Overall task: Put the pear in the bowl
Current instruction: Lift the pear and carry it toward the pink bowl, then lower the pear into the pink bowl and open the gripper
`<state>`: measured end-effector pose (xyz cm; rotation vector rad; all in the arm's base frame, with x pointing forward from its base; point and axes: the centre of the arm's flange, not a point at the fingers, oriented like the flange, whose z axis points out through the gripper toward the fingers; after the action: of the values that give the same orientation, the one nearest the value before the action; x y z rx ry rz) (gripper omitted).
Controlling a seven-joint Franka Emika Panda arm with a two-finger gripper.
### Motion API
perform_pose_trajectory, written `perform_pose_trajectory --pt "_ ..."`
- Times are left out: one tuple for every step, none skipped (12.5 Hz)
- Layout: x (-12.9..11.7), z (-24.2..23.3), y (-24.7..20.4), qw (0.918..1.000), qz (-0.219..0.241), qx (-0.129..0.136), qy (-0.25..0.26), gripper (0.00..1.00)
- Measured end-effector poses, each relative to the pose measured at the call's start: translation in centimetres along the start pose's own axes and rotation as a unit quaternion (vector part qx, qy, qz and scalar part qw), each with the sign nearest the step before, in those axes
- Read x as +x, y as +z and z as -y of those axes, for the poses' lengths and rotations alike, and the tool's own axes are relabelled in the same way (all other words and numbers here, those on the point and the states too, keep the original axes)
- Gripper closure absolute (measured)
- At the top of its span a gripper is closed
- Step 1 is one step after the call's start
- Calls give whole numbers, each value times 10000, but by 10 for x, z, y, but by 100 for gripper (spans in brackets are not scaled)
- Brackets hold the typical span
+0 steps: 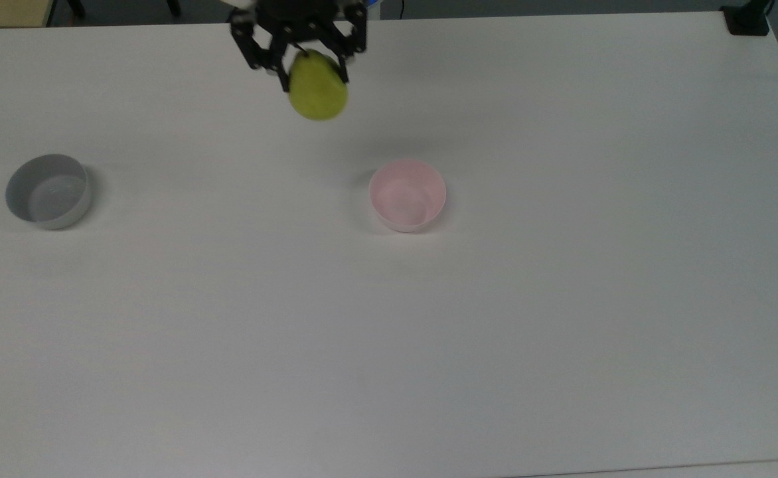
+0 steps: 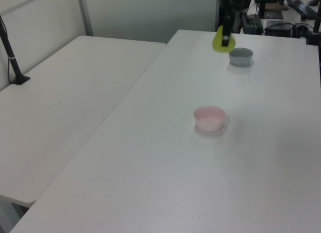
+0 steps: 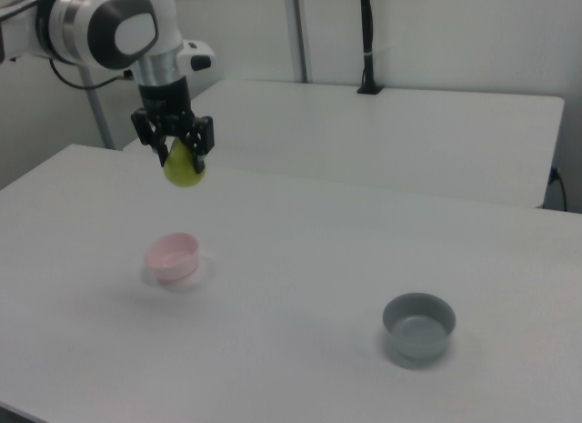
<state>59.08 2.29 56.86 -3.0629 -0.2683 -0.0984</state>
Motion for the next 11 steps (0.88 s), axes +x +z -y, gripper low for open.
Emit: perform_pose_trajectory --pt "6 12 19 10000 3 5 -53 30" --pt "12 22 39 9999 45 12 -128 30" --pt "18 32 60 9997 107 19 -197 30" --pt "26 42 81 9996 118 19 -261 30" --pt "32 50 100 9994 109 16 -324 30" --pt "37 61 124 9992 115 11 -395 30" --pt "38 67 135 9989 146 16 -437 30" --pt "37 78 154 9983 258 41 -520 30" --pt "37 83 164 9978 334 53 -562 30" --pt "37 88 173 9974 396 60 -594 30" --pt "37 92 185 9968 484 67 -626 30"
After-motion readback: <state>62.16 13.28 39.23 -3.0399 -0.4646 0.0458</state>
